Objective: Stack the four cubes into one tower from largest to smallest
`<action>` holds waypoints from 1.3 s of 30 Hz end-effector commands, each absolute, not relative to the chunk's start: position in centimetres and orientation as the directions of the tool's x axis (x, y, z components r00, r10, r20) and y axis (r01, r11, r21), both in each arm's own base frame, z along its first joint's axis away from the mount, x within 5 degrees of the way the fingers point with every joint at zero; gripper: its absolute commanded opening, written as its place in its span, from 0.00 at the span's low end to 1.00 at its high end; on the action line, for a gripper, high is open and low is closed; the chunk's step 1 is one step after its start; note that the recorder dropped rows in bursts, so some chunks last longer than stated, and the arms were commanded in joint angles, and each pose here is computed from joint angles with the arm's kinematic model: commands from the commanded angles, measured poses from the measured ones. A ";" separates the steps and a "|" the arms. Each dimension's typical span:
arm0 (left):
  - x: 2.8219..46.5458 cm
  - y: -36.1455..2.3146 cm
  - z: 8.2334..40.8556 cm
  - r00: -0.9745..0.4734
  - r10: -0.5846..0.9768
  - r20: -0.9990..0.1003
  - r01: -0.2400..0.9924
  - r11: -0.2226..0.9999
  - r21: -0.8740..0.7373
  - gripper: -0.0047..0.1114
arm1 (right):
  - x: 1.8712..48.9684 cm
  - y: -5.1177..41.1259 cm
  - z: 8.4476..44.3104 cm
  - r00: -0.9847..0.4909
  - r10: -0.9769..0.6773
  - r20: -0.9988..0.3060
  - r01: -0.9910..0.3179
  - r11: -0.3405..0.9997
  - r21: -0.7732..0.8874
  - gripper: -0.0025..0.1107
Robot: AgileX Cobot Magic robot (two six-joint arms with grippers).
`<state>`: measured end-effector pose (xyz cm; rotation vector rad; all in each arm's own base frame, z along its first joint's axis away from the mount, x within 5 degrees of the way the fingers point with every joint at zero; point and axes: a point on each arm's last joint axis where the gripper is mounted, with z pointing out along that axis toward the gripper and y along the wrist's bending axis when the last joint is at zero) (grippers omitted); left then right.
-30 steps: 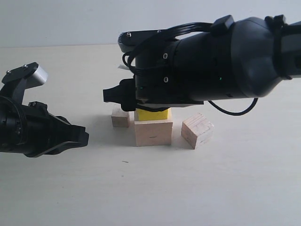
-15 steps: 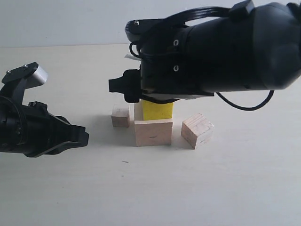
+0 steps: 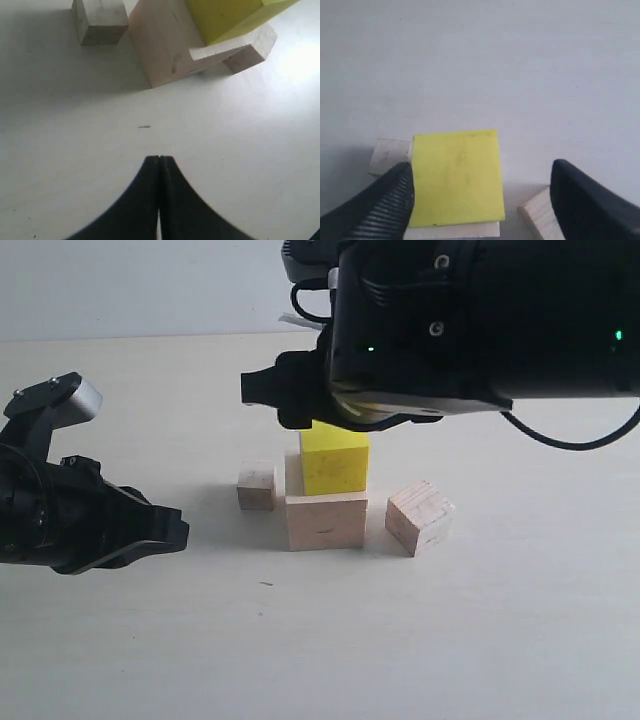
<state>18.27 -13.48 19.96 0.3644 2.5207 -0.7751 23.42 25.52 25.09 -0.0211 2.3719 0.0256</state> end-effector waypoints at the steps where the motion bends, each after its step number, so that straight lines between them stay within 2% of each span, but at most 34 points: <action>1: 18.2 -13.4 20.1 -0.848 0.102 -0.521 0.378 0.805 -0.458 0.04 | 23.6 25.0 25.8 -0.708 -0.019 -0.706 -0.014 1.000 -0.013 0.53; 4: 18.2 -13.4 20.1 -0.848 0.102 -0.521 0.378 0.805 -0.458 0.04 | 23.6 25.0 25.8 -0.706 -0.055 -0.706 -0.040 0.998 -0.038 0.39; 9: 18.2 -13.4 20.1 -0.848 0.102 -0.521 0.378 0.805 -0.458 0.04 | 23.7 24.1 25.7 -0.717 -0.207 -0.666 -0.104 0.976 -0.192 0.06; 10: 18.2 -13.4 20.1 -0.848 0.102 -0.521 0.378 0.805 -0.458 0.04 | 23.8 23.8 25.6 -0.734 -0.215 -0.645 -0.104 0.973 -0.205 0.02; 13: 18.2 -13.4 20.1 -0.848 0.102 -0.521 0.378 0.805 -0.458 0.04 | 24.8 22.4 25.2 -0.779 -0.207 -0.592 -0.093 0.972 -0.217 0.02; 18: 18.2 -13.4 20.1 -0.847 0.105 -0.520 0.380 0.804 -0.457 0.04 | 26.5 20.0 26.0 -0.786 -0.143 -0.601 -0.025 0.979 -0.200 0.02; 26: 18.3 -13.4 20.1 -0.846 0.105 -0.523 0.381 0.806 -0.454 0.04 | 28.4 16.5 28.1 -0.784 -0.063 -0.618 -0.045 0.998 -0.045 0.02; 39: 18.4 -13.4 20.1 -0.841 0.102 -0.531 0.380 0.810 -0.446 0.04 | 28.6 13.3 22.4 -0.842 0.005 -0.540 -0.120 0.973 0.196 0.02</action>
